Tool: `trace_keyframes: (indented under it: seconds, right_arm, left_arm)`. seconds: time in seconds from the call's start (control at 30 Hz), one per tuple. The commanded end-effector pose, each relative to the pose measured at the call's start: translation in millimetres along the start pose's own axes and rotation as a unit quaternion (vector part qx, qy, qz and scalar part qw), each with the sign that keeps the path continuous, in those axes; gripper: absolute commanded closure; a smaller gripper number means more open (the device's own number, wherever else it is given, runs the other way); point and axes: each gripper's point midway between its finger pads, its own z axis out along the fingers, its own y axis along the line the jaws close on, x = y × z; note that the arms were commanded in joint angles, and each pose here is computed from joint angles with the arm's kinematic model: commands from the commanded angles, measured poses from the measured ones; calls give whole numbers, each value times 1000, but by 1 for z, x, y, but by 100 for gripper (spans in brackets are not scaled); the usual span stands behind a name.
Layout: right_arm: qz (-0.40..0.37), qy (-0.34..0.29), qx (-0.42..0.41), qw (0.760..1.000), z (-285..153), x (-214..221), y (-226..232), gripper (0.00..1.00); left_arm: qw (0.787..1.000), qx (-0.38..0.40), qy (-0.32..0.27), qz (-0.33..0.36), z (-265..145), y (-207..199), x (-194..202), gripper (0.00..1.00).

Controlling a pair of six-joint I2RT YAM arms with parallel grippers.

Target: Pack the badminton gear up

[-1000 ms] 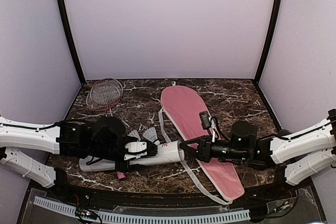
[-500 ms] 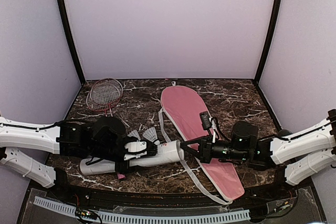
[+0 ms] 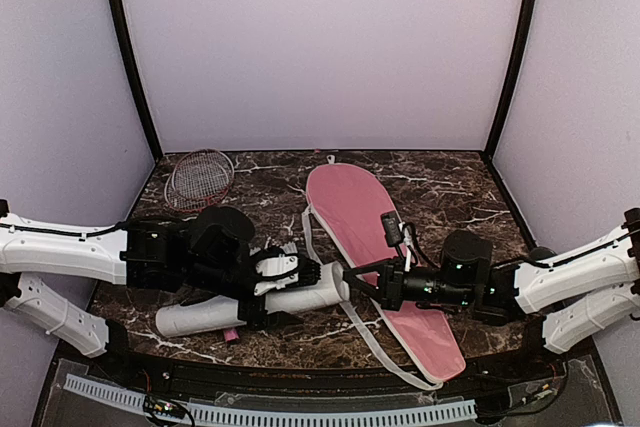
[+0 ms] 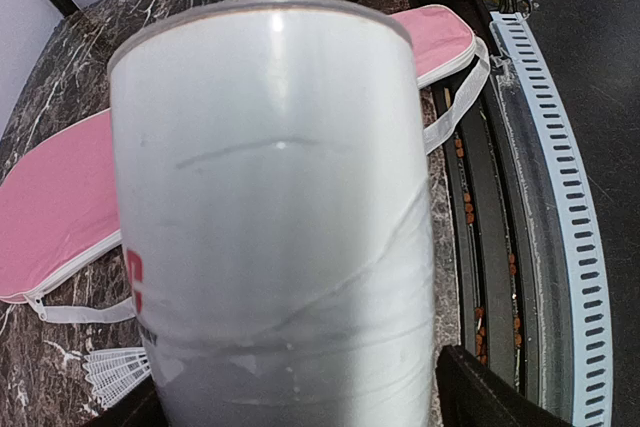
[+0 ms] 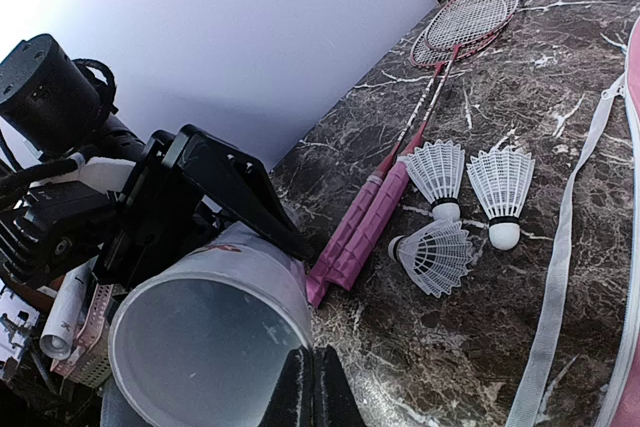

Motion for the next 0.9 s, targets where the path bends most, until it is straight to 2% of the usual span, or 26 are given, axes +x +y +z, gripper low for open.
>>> trace_keyframes:
  seconds: [0.0, 0.17, 0.3, 0.47, 0.87]
  right_arm:
    - [2, -26, -7, 1000, -3, -9, 4, 100]
    - [0, -30, 0, 1000, -5, -11, 3, 100]
    - [-1, -31, 20, 999, -7, -11, -4, 100]
    - [-6, -45, 49, 998, -15, -16, -12, 100]
    - [-13, -74, 97, 992, -39, -25, -27, 100]
  left_arm:
    - [999, 23, -29, -2, 1, -5, -20, 17]
    - [1000, 13, -2, 0, 9, -3, -6, 25]
    - [1000, -1, 10, 4, 10, 2, -1, 36]
    - [999, -13, 34, 8, 13, 5, 11, 38]
    - [999, -18, 49, 12, 17, 7, 18, 38]
